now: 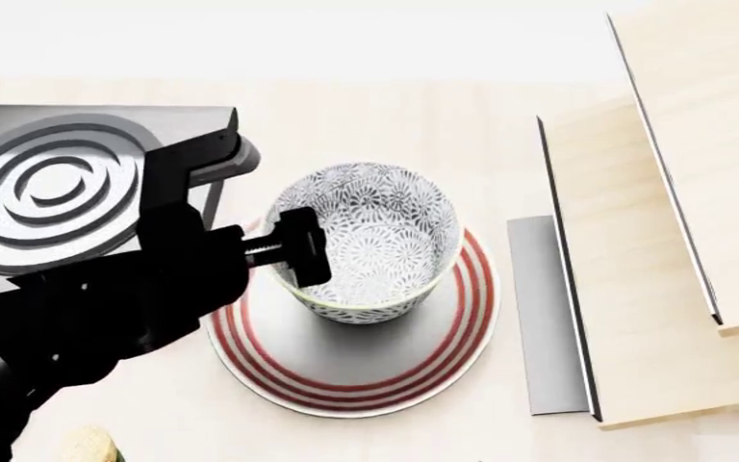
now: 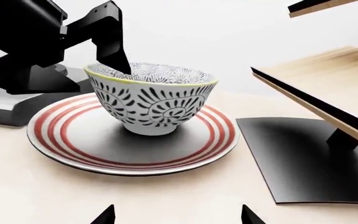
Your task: Pick up the akita bowl and put it on the plate.
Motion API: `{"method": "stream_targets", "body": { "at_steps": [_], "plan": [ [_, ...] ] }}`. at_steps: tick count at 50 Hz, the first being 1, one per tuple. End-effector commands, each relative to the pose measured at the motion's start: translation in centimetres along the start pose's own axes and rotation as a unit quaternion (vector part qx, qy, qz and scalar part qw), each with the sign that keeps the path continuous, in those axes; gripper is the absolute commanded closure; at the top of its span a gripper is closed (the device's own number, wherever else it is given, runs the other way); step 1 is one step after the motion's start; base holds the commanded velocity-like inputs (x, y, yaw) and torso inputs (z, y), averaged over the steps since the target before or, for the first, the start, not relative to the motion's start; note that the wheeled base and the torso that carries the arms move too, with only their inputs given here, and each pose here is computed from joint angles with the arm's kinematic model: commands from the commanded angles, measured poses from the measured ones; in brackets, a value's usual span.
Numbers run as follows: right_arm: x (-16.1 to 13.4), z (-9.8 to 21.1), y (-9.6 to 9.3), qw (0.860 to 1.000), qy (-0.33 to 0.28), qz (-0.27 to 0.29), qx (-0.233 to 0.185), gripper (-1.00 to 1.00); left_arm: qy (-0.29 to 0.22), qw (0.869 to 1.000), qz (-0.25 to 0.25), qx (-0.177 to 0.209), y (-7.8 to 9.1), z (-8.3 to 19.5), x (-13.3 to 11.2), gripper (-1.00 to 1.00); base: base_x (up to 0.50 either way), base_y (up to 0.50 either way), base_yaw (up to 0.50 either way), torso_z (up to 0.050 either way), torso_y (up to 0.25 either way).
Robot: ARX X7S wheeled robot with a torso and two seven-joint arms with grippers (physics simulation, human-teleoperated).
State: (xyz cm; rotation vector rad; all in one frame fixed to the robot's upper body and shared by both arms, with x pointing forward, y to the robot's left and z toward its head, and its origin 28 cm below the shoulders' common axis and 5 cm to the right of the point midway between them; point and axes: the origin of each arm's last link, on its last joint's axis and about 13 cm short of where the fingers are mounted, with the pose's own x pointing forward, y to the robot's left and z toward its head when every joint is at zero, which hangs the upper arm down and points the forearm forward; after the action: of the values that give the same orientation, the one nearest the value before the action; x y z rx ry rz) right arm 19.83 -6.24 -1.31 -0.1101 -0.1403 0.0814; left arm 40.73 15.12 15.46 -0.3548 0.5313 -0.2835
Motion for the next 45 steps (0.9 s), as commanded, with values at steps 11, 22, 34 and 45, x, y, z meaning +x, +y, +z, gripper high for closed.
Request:
{"method": "stream_targets", "body": {
  "at_steps": [11,22,34,45],
  "plan": [
    [-0.3,-0.9,0.1,1.0,0.024,0.002,-0.011,-1.0,-0.008,0.999,0.031,0.021,0.3,1.0,-0.3,-1.0,0.0,0.0,0.0,0.0,-0.001],
    [-0.5,-0.6,0.1,1.0,0.023,0.002,-0.012,-1.0,-0.015,0.994,0.082,0.074,1.1,4.0,-1.6,-1.0,0.0,0.0,0.0,0.0,0.0],
    [-0.4,-0.4,-0.1,1.0,0.02,-0.001,-0.011,-1.0,-0.064,0.987,0.08,0.125,1.1,7.7,-3.9,-1.0,0.0,0.0,0.0,-0.001,-0.001],
    [-0.4,-0.2,-0.2,1.0,0.018,-0.004,-0.012,-1.0,-0.153,0.975,0.076,0.14,1.1,10.7,-9.8,-1.0,0.0,0.0,0.0,0.0,-0.001]
  ]
}}
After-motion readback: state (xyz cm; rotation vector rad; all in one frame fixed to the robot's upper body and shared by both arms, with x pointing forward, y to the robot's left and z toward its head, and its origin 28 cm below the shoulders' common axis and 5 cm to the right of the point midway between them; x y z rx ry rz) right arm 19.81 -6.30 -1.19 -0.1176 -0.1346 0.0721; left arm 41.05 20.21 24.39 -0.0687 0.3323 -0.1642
